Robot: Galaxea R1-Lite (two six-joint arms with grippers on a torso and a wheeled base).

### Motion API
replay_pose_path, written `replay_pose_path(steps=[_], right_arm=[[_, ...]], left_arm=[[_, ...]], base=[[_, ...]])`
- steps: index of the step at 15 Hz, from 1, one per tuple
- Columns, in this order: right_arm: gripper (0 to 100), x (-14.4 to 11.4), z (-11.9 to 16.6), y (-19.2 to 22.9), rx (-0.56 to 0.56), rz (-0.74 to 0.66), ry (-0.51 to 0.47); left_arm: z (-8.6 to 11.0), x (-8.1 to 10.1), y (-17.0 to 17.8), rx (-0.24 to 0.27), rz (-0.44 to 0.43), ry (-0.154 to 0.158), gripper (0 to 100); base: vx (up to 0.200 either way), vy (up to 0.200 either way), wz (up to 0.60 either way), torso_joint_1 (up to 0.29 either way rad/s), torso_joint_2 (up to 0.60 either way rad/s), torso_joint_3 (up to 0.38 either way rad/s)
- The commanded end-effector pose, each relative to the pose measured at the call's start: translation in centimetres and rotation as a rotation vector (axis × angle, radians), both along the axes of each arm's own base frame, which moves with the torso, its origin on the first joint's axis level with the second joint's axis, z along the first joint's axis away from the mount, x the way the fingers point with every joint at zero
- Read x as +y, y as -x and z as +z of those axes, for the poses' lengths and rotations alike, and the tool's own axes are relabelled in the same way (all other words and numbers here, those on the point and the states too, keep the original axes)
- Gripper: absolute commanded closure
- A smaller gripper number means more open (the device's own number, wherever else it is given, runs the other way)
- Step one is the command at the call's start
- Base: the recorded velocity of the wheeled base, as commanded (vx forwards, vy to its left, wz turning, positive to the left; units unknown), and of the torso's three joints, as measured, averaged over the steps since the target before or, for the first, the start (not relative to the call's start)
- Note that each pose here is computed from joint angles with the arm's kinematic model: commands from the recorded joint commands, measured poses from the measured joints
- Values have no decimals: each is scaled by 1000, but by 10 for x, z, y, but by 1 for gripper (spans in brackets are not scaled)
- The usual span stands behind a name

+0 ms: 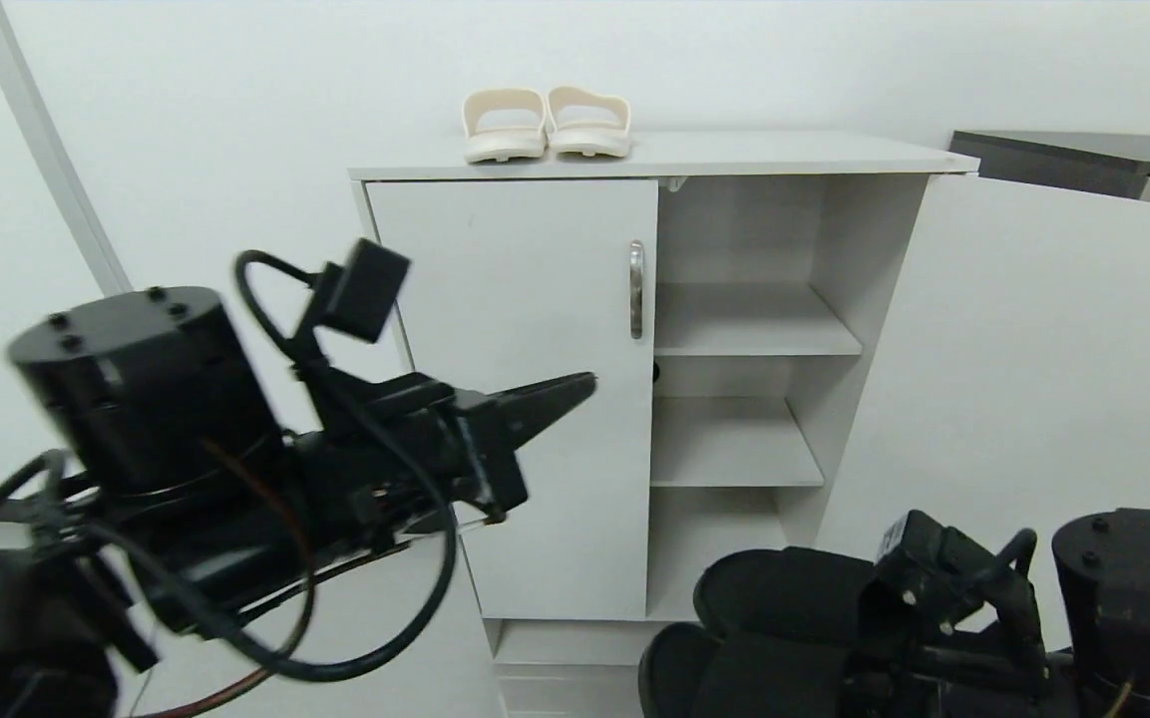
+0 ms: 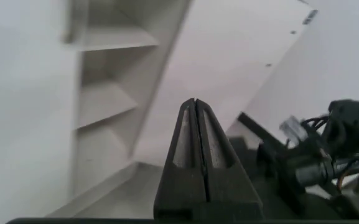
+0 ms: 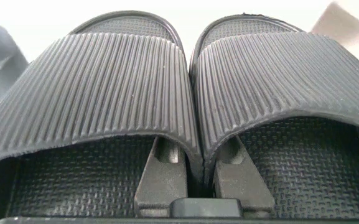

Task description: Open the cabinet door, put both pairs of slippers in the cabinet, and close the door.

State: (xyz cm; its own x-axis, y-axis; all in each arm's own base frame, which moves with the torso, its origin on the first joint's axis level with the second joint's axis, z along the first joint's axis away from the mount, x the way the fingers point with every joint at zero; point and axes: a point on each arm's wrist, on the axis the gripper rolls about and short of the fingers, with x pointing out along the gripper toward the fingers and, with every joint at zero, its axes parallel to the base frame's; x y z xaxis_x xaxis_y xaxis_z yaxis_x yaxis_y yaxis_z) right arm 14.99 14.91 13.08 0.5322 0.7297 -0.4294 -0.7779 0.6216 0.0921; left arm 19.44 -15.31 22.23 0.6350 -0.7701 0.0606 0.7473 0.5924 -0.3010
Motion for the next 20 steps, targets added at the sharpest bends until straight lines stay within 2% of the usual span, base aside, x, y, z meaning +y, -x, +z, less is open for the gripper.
replay_pose_path(steps=[1,2,3,5,6,7,9,11,13,16,17,18,20], right_arm=[[100,8,-6,-17,4,-104,28],[100,12,-7,-21,-1,-141,34],[100,19,-6,-27,-19,-189,8],[100,24,-5,-33,-33,-246,-28],[100,26,-6,-35,-40,-271,-18],[100,27,-7,-36,-44,-287,-11],[100,30,-9,-39,-44,-291,-8],[100,31,-11,-37,-40,-289,-1],[100,33,-11,-34,-45,-290,7],[100,34,-12,-33,-47,-297,13],[100,34,-12,-34,-47,-298,13],[100,34,-12,-33,-48,-297,15],[100,35,-13,-32,-47,-291,16]], left_arm=[[6,80,71,-62,267,-15,100],[3,102,97,-40,360,-31,100],[0,116,116,-30,429,-64,100],[-10,138,153,-25,535,-120,100],[-17,145,168,-24,614,-153,100],[-22,152,181,-30,715,-159,100],[-26,159,197,-65,871,-133,100],[-44,160,206,-71,1002,-169,100],[-64,159,210,-54,1069,-186,100],[-94,159,213,-31,1079,-201,100],[-97,159,213,-28,1083,-203,100],[-107,158,214,-19,1121,-207,100],[-120,157,216,-28,1137,-226,100]], base=[[0,0,0,0,0,0],[0,0,0,0,0,0],[0,0,0,0,0,0],[0,0,0,0,0,0],[0,0,0,0,0,0],[0,0,0,0,0,0],[0,0,0,0,0,0],[0,0,0,0,0,0],[0,0,0,0,0,0],[0,0,0,0,0,0],[0,0,0,0,0,0],[0,0,0,0,0,0],[0,0,0,0,0,0]])
